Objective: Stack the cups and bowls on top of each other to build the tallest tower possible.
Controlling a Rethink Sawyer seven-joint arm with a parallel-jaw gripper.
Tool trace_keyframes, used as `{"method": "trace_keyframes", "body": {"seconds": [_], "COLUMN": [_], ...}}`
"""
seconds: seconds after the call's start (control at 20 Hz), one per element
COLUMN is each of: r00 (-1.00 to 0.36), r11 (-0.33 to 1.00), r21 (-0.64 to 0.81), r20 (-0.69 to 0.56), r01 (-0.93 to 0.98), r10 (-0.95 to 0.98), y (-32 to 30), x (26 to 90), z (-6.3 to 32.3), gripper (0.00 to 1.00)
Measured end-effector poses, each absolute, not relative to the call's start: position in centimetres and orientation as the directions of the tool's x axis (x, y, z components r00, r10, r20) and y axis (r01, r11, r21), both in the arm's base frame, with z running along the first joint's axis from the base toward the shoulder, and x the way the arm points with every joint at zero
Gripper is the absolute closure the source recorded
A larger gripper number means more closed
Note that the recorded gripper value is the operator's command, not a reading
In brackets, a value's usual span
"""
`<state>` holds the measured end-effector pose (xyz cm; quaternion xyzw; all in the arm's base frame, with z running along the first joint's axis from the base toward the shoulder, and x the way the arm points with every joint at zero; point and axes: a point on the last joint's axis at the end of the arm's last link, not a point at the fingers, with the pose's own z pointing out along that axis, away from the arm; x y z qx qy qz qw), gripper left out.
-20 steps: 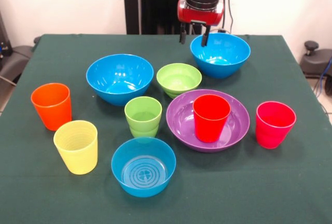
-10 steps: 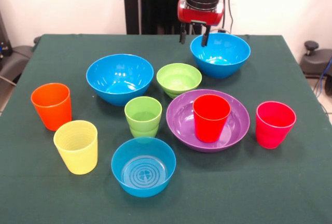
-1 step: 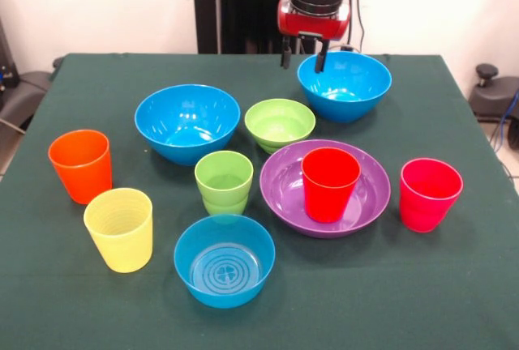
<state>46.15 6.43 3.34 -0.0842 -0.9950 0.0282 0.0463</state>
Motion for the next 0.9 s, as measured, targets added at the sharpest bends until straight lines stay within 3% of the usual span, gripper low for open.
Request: {"method": "trace_keyframes", "body": {"seconds": [0.9], "r00": [-0.983], "r11": [0.985], "r21": [-0.063], "r20": [0.076], "r01": [0.161], "r10": [0.165], "y": [6.61], "x": [46.46], "z": [3.77], "gripper": [0.00]}}
